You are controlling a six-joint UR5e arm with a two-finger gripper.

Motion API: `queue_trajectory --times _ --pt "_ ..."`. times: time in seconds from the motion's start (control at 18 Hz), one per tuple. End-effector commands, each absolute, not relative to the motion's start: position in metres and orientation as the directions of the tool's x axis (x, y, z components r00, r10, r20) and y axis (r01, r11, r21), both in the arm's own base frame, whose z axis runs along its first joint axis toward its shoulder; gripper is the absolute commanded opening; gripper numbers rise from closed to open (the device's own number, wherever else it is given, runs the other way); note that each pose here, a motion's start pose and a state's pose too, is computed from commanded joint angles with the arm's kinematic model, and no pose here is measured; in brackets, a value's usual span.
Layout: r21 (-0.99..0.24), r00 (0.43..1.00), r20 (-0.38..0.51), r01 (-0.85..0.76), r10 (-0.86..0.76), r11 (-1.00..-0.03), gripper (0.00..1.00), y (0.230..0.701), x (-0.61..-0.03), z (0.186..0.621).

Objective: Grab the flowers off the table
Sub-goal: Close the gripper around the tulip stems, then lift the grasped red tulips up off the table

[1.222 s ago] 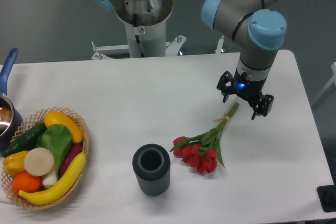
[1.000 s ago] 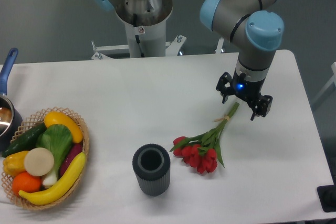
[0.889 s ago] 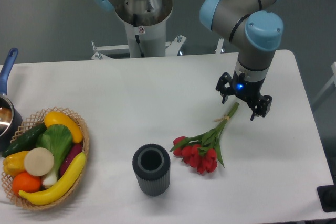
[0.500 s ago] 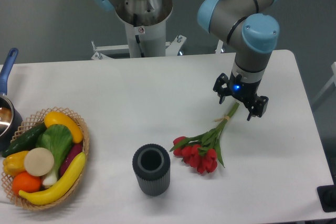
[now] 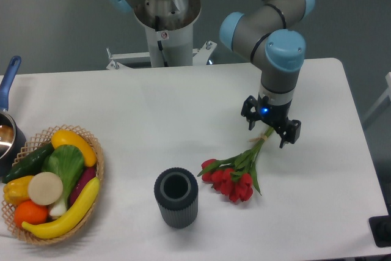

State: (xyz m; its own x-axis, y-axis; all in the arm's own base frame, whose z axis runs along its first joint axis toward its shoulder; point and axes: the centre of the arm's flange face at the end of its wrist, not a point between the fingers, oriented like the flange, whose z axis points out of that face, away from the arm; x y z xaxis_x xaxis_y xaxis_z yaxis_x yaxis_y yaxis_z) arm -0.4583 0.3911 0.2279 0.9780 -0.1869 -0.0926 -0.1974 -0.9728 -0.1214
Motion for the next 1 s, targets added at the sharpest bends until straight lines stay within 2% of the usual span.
queue_trajectory --times 0.67,0.78,1.0 --pt "-0.109 0.978 -0.051 -0.209 -0.205 -0.972 1.00 0.398 -0.463 0.194" --pt "-0.111 0.977 -0.065 -0.210 -0.204 -0.971 0.92 0.398 -0.465 0.192" --pt "-0.106 0.978 -0.056 -0.205 -0.200 -0.973 0.55 0.397 -0.464 0.186"
